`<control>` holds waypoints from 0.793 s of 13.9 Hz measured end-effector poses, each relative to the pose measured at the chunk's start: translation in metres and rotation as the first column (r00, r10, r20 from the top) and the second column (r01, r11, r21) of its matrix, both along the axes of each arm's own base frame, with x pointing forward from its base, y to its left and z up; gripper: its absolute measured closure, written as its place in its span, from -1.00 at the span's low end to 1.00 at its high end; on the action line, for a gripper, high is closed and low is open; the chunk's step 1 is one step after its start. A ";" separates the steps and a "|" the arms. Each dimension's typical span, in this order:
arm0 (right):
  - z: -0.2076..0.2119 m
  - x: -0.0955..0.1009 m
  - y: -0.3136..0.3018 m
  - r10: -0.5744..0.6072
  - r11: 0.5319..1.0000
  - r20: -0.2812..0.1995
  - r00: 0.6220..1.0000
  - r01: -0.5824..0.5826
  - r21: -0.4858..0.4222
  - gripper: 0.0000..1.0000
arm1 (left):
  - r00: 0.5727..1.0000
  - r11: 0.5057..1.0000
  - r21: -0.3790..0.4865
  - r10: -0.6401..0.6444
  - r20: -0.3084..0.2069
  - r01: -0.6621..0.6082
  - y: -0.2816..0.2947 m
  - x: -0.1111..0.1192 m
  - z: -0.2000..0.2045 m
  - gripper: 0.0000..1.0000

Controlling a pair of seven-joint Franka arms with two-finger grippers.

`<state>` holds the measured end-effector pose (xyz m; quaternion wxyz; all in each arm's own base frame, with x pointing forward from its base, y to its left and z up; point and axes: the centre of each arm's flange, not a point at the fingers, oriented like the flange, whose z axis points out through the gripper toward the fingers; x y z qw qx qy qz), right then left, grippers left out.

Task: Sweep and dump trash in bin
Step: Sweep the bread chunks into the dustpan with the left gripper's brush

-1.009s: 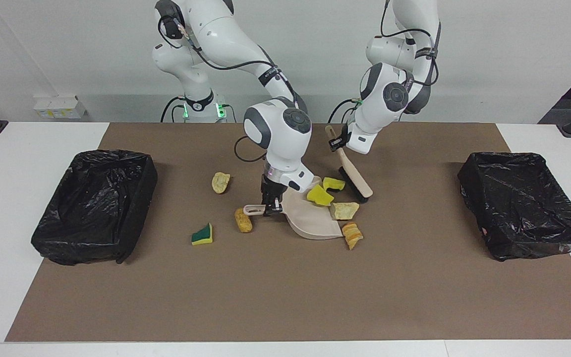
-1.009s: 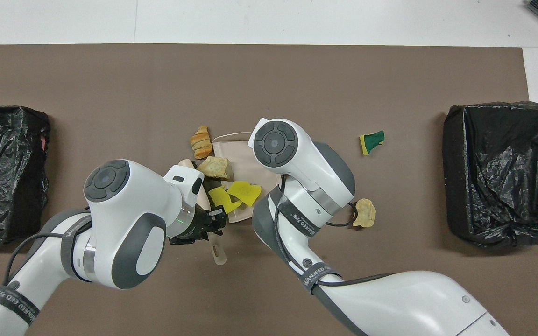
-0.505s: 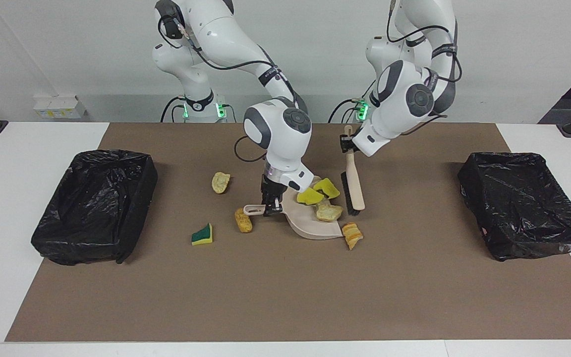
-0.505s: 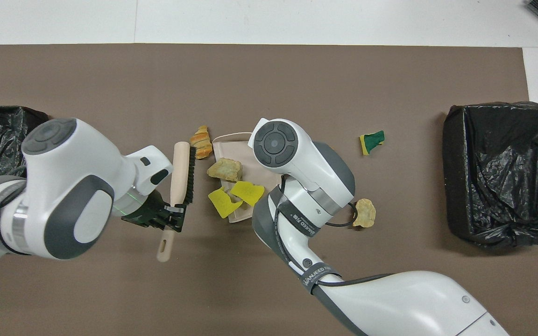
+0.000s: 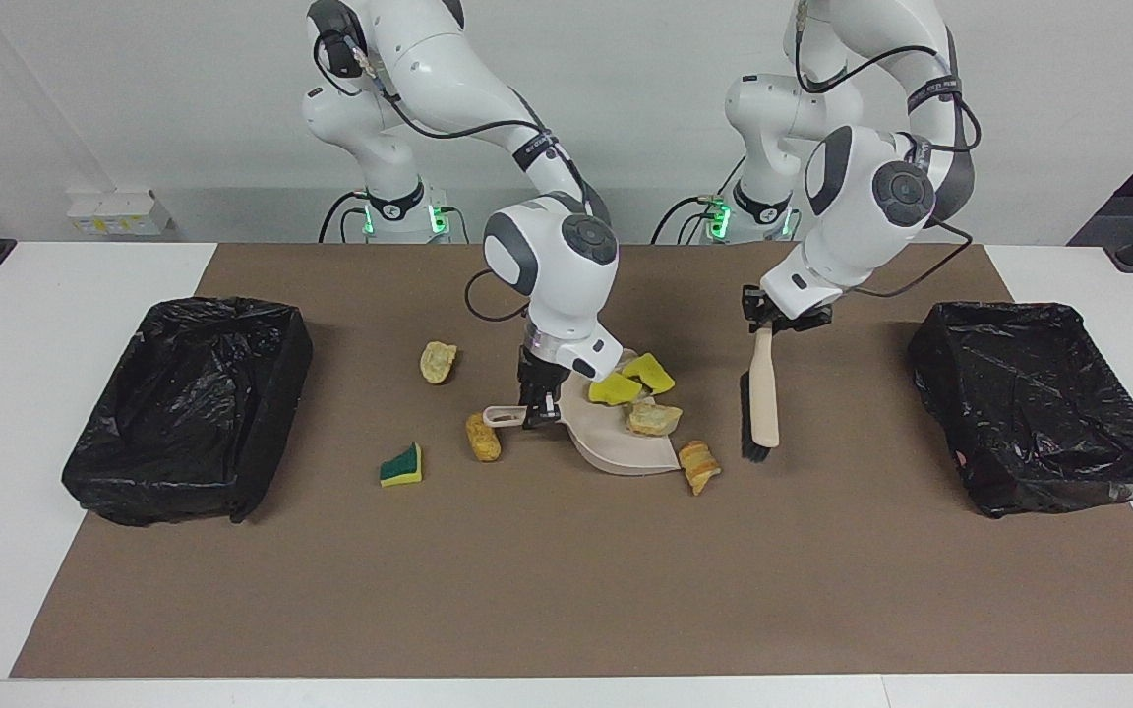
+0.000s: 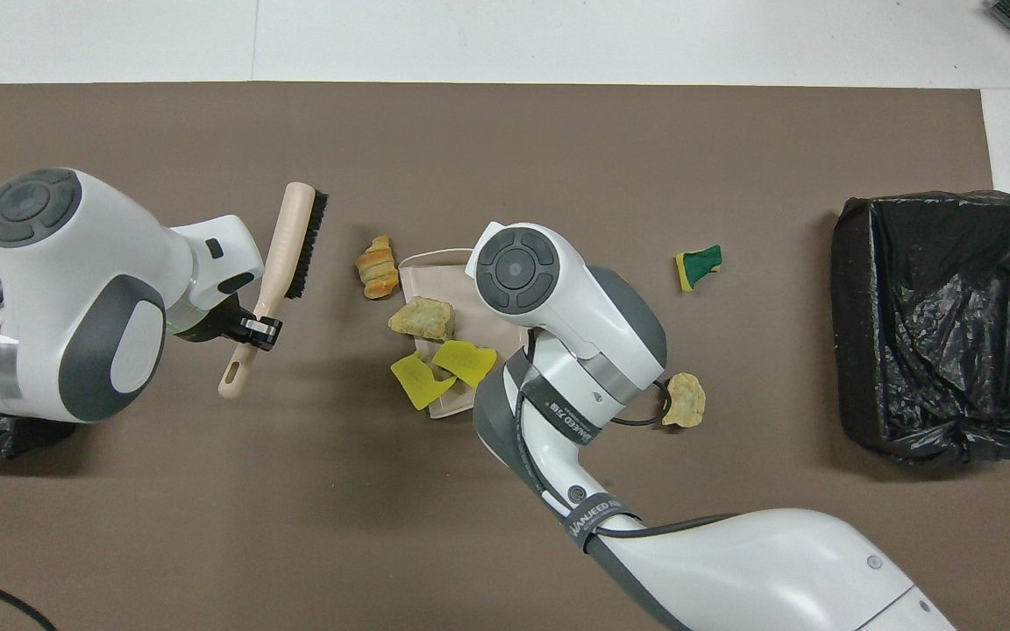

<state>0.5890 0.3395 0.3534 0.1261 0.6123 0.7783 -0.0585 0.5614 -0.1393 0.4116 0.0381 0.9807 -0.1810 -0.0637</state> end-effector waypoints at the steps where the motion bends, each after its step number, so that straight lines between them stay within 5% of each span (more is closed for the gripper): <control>1: 0.000 0.000 0.000 0.000 1.000 0.000 1.000 0.000 0.000 0.36 | 1.000 0.999 0.021 -0.031 0.000 0.031 0.000 0.012 -0.009 0.49; 7: 0.000 0.000 0.000 0.000 1.000 0.000 1.000 0.000 0.000 0.36 | 0.979 0.980 0.045 -0.192 -0.068 0.196 -0.029 0.018 -0.053 0.49; 11: 0.000 0.000 0.000 0.000 1.000 0.000 1.000 0.000 0.000 0.36 | 0.956 0.971 0.061 -0.213 -0.204 0.229 -0.042 -0.007 -0.062 0.49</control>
